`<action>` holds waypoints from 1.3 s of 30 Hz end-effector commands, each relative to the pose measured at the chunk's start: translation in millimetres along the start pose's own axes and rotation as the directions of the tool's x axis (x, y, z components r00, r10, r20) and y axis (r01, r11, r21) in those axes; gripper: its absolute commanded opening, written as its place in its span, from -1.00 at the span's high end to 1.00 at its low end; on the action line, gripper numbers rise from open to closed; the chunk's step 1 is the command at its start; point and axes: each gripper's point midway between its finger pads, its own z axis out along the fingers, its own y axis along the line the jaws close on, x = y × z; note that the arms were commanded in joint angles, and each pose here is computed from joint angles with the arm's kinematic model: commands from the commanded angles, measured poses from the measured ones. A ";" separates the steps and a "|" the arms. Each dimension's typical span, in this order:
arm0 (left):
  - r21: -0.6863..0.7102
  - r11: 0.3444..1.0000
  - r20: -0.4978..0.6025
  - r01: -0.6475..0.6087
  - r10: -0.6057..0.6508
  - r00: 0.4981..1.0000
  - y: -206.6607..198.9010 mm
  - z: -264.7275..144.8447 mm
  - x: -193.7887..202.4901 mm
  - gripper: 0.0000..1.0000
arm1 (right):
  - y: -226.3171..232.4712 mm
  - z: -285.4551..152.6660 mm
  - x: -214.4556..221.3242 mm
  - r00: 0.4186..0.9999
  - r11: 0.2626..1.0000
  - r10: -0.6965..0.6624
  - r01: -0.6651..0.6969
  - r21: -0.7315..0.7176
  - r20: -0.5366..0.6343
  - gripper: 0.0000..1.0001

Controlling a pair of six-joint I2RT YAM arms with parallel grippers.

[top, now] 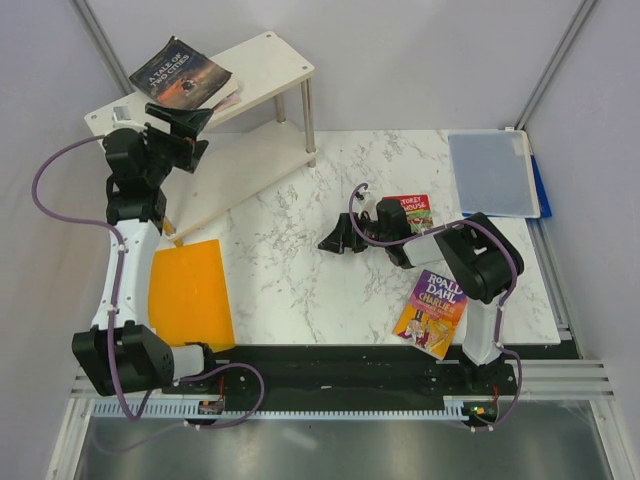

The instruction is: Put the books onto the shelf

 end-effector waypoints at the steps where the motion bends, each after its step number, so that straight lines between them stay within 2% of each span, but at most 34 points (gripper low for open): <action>1: 0.036 0.995 -0.001 -0.096 0.096 0.995 -10.5 -24.7 4.4 -0.95 | -47.1 -19.6 108.2 0.932 0.956 0.244 -0.184 0.230 -0.268 -0.89; 4: 0.072 0.972 0.075 -0.222 0.217 0.973 -39.4 -43.4 -8.4 -0.94 | -47.3 -19.4 107.2 0.933 0.956 0.242 -0.182 0.231 -0.266 -0.89; 5: 0.086 0.961 0.118 -0.264 0.254 0.960 -61.1 -52.3 -18.6 -0.94 | -47.4 -19.6 107.6 0.934 0.956 0.240 -0.180 0.231 -0.266 -0.89; 6: 0.089 0.938 0.138 -0.336 0.322 0.937 -70.7 -54.5 -24.1 -0.94 | -47.3 -19.4 107.8 0.933 0.956 0.243 -0.183 0.231 -0.267 -0.89; 7: 0.114 0.914 0.189 -0.390 0.365 0.912 -103.7 -66.1 -36.3 -0.93 | -47.2 -19.1 107.2 0.933 0.956 0.242 -0.182 0.230 -0.266 -0.89; 9: 0.033 0.882 0.195 -0.469 0.455 0.869 -106.4 -67.5 -48.5 -0.93 | -47.8 -18.9 107.3 0.932 0.955 0.245 -0.185 0.231 -0.266 -0.89; 10: 0.034 0.859 0.231 -0.512 0.491 0.840 -131.7 -68.2 -63.2 -0.93 | -47.9 -18.4 108.1 0.931 0.955 0.247 -0.186 0.231 -0.268 -0.89; 11: -0.038 0.839 0.186 -0.543 0.540 0.821 -118.5 -63.0 -66.6 -0.92 | -47.4 -17.9 107.2 0.932 0.955 0.246 -0.187 0.229 -0.267 -0.89; 13: -0.062 0.808 0.181 -0.586 0.587 0.789 -131.6 -49.4 -81.5 -0.88 | -48.0 -17.4 108.5 0.930 0.955 0.249 -0.189 0.228 -0.270 -0.89; 14: -0.087 0.783 0.162 -0.616 0.621 0.767 -128.3 -45.6 -85.2 -0.86 | -47.8 -16.9 108.2 0.930 0.955 0.250 -0.191 0.227 -0.270 -0.89; 15: -0.122 0.777 0.116 -0.618 0.630 0.768 -117.5 -41.7 -83.5 -0.84 | -48.1 -16.7 109.0 0.929 0.955 0.251 -0.192 0.227 -0.272 -0.89; 16: -0.130 0.760 0.126 -0.636 0.649 0.750 -126.3 -42.7 -89.1 -0.81 | -48.8 -16.9 109.7 0.928 0.954 0.253 -0.193 0.230 -0.273 -0.90; 18: -0.232 0.717 0.042 -0.658 0.683 0.729 -94.1 -23.5 -90.2 -0.80 | -49.6 -16.5 110.1 0.928 0.954 0.253 -0.191 0.232 -0.273 -0.89; 19: -0.293 0.691 0.067 -0.660 0.704 0.707 -94.0 -25.8 -101.5 -0.80 | -50.4 -16.7 110.8 0.928 0.953 0.253 -0.191 0.234 -0.275 -0.89; 20: -0.312 0.649 0.019 -0.694 0.734 0.679 -83.3 -14.8 -94.7 -0.79 | -50.7 -16.6 111.3 0.927 0.953 0.255 -0.192 0.236 -0.276 -0.89; 23: -0.429 0.557 -0.032 -0.711 0.778 0.628 -61.9 -10.8 -96.6 -0.79 | -52.0 -15.8 111.8 0.927 0.953 0.254 -0.190 0.238 -0.277 -0.89; 28: -0.525 0.492 -0.075 -0.694 0.786 0.614 -36.2 -7.2 -105.2 -0.78 | -49.3 -16.1 91.9 0.946 0.959 0.200 -0.136 0.250 -0.254 -0.89; 34: -0.553 0.494 -0.093 -0.670 0.763 0.640 -19.1 3.0 -103.1 -0.75 | -11.3 -25.1 -11.1 0.997 0.961 -0.015 0.035 0.273 -0.076 -0.89; 39: -0.562 0.512 -0.098 -0.649 0.738 0.667 -8.4 5.8 -103.0 -0.76 | 49.1 -51.9 -111.8 0.964 0.937 -0.222 0.170 0.304 0.147 -0.86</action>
